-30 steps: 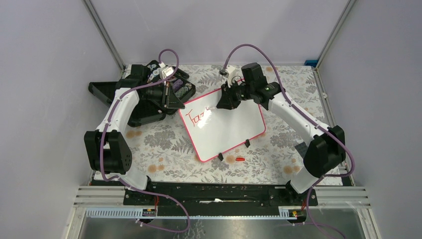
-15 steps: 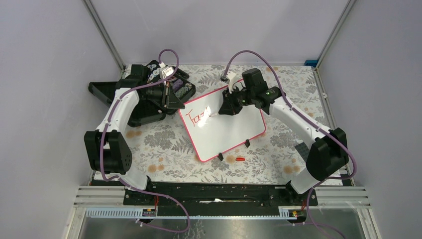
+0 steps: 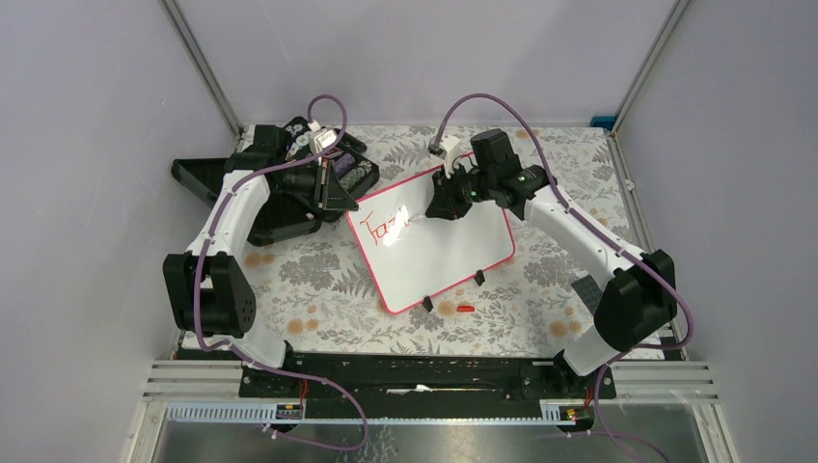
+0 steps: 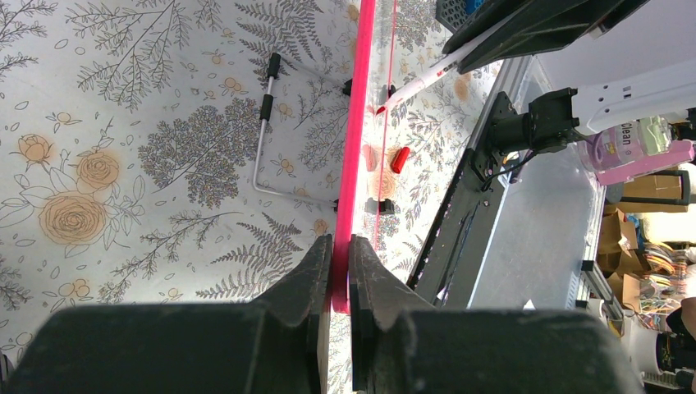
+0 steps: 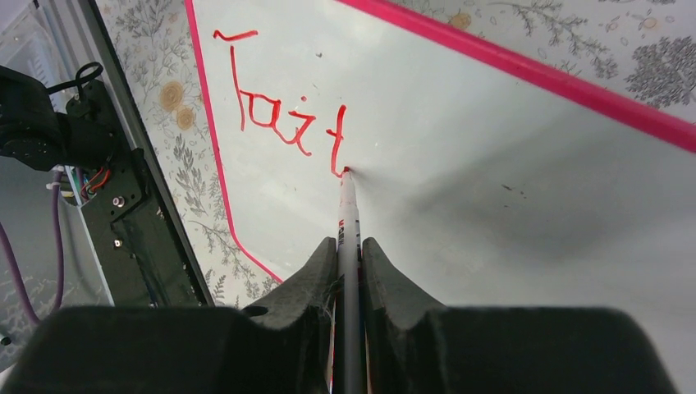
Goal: Write a sentence on the whiteboard
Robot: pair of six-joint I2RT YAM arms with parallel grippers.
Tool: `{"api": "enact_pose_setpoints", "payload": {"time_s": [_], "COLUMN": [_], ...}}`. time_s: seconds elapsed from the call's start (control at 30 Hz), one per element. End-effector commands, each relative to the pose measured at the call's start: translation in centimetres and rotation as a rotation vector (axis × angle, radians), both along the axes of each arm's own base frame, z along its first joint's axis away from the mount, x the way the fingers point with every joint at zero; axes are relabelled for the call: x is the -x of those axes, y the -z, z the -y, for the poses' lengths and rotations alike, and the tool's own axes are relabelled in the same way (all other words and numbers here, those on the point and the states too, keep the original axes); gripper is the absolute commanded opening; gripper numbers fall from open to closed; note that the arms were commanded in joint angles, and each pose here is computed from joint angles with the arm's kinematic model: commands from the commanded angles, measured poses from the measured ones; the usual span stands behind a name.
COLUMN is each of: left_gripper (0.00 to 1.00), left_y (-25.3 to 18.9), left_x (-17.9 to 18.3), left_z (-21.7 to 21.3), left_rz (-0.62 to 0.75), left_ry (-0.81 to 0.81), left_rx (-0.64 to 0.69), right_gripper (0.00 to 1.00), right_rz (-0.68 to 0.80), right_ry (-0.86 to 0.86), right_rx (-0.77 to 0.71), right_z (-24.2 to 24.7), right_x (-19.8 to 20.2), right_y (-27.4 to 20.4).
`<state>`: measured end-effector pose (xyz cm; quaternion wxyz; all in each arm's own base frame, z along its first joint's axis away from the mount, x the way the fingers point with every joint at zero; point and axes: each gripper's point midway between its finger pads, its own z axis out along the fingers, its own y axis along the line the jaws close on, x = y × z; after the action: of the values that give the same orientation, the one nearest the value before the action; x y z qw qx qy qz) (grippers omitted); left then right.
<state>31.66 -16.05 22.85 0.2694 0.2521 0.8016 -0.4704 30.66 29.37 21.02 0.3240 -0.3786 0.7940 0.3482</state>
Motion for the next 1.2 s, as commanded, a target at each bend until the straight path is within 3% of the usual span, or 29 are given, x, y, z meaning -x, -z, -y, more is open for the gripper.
{"api": "enact_pose_setpoints", "payload": {"time_s": [0.0, 0.53, 1.17], "left_gripper": [0.00, 0.00, 0.00], "left_y": [-0.1, -0.3, 0.0], "left_x": [0.2, 0.3, 0.2], "left_z": [0.3, 0.4, 0.3], "left_rz": [0.016, 0.021, 0.018], "left_ry": [0.009, 0.013, 0.013], "left_rx": [-0.009, -0.004, -0.011], "right_gripper": [0.00, 0.00, 0.00], "right_rz": [0.105, 0.134, 0.112], "right_ry": [0.005, 0.027, 0.031], "right_rx": [-0.042, -0.068, -0.038], "right_z": [-0.1, -0.9, -0.5], "right_x": [-1.2, -3.5, -3.6], "right_y": [-4.0, -5.9, -4.0]}}
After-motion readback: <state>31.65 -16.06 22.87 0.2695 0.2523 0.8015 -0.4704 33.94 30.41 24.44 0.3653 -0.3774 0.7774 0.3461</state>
